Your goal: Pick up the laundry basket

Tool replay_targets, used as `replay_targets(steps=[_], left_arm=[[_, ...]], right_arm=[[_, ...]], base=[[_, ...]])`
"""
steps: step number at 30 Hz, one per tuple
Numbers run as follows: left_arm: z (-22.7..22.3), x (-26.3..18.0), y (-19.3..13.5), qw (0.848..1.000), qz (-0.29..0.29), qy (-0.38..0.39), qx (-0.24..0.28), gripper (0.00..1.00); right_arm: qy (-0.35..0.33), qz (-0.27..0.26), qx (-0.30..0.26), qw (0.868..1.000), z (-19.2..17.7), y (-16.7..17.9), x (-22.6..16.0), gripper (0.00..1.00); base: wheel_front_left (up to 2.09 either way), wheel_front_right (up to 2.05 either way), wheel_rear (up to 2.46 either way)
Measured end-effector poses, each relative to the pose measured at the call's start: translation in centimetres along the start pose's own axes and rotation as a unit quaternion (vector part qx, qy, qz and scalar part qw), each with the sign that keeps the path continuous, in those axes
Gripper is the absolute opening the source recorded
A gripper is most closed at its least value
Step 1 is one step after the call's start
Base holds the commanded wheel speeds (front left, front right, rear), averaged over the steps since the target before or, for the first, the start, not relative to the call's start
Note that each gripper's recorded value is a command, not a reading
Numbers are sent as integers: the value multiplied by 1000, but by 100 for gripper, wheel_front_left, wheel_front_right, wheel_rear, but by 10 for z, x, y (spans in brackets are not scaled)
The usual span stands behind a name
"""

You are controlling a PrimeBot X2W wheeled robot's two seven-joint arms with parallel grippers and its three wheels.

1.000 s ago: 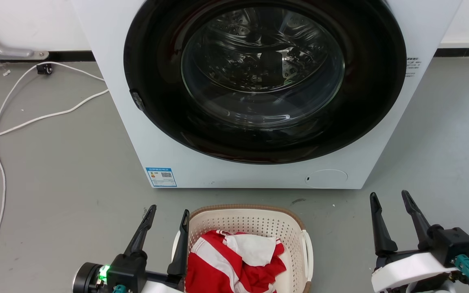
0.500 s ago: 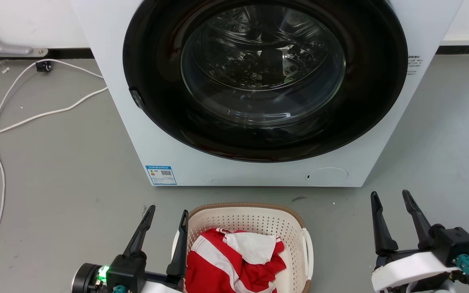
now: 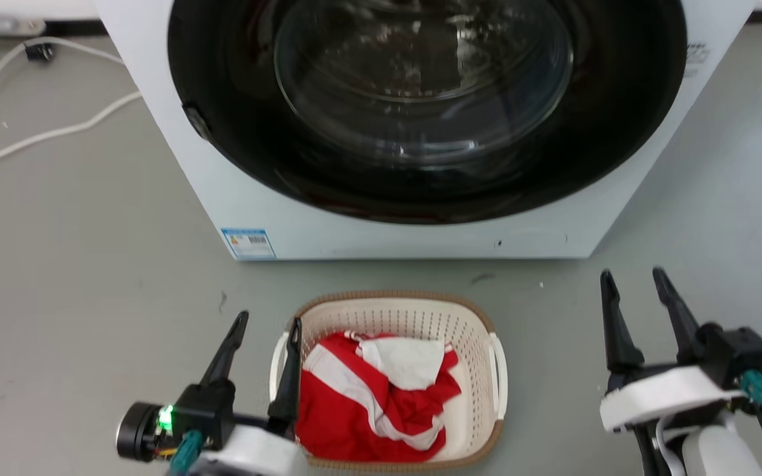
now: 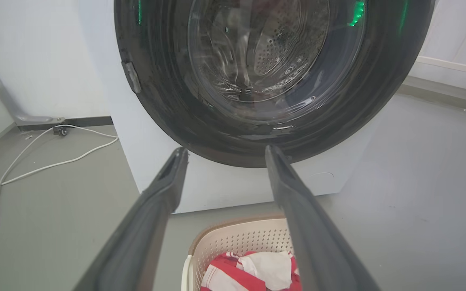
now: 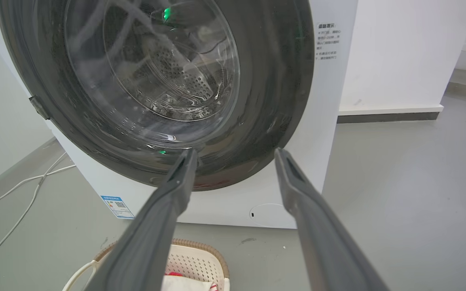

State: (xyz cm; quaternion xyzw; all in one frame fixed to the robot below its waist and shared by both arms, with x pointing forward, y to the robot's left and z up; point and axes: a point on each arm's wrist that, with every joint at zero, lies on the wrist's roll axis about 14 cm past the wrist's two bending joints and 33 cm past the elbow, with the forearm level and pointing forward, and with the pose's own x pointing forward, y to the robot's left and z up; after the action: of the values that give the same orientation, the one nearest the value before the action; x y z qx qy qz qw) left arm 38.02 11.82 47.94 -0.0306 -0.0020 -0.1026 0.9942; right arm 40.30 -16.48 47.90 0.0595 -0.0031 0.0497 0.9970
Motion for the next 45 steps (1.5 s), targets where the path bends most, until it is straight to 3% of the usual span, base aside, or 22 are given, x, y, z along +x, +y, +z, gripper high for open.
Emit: replay_targets(steps=[6,16,24,32,41,45], left_arm=[[-43,30,12,998,1,55,-14,100],[-143,62,34,983,-7,184,-13,100],[-205,66,51,963,-15,269,3,100],[-245,69,58,944,-41,326,27,100],[-282,59,62,916,-71,394,41,100],[-299,48,66,896,-73,435,40,100]], right_arm=[[38,5,-9,999,-31,-3,32,100],[173,7,-10,985,-134,-10,56,100],[278,31,4,960,-206,4,58,100],[375,40,15,926,-262,10,55,100],[454,49,7,889,-305,13,47,100],[473,55,5,879,-318,15,46,100]], base=[[0,0,0],[0,0,0],[0,0,0],[0,0,0],[0,0,0],[0,0,0]])
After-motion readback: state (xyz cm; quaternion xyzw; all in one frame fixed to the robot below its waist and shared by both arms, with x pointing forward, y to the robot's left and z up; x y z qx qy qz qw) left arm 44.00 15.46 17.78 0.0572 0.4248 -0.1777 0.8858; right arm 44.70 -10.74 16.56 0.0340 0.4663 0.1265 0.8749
